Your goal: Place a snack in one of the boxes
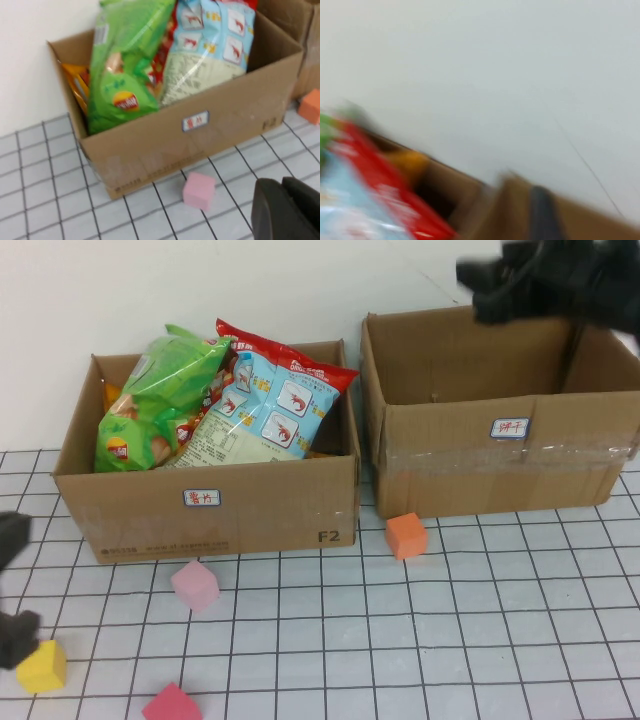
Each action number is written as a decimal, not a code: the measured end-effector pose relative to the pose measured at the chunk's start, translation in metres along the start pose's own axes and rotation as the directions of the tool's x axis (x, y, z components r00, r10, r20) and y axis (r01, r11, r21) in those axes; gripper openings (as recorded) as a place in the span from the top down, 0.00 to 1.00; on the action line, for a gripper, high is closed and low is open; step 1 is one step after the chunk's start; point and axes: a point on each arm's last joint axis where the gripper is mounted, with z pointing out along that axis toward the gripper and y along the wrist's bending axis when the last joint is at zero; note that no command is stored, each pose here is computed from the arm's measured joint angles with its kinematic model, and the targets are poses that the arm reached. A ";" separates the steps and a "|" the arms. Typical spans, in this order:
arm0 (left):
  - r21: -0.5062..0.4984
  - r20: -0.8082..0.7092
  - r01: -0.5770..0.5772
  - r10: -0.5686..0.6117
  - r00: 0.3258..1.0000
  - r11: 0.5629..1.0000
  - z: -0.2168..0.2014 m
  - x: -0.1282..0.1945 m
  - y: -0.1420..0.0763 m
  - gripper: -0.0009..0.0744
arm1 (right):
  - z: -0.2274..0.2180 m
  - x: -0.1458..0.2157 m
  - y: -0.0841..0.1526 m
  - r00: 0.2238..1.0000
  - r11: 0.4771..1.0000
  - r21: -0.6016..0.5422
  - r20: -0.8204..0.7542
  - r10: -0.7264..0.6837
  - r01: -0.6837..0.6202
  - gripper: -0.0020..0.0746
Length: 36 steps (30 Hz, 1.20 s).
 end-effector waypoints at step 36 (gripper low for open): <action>-0.014 0.289 0.259 -0.244 0.926 0.966 -0.024 0.130 0.000 0.99 | -0.290 0.136 0.085 0.840 0.988 -0.115 -0.523 -0.148 0.102 0.97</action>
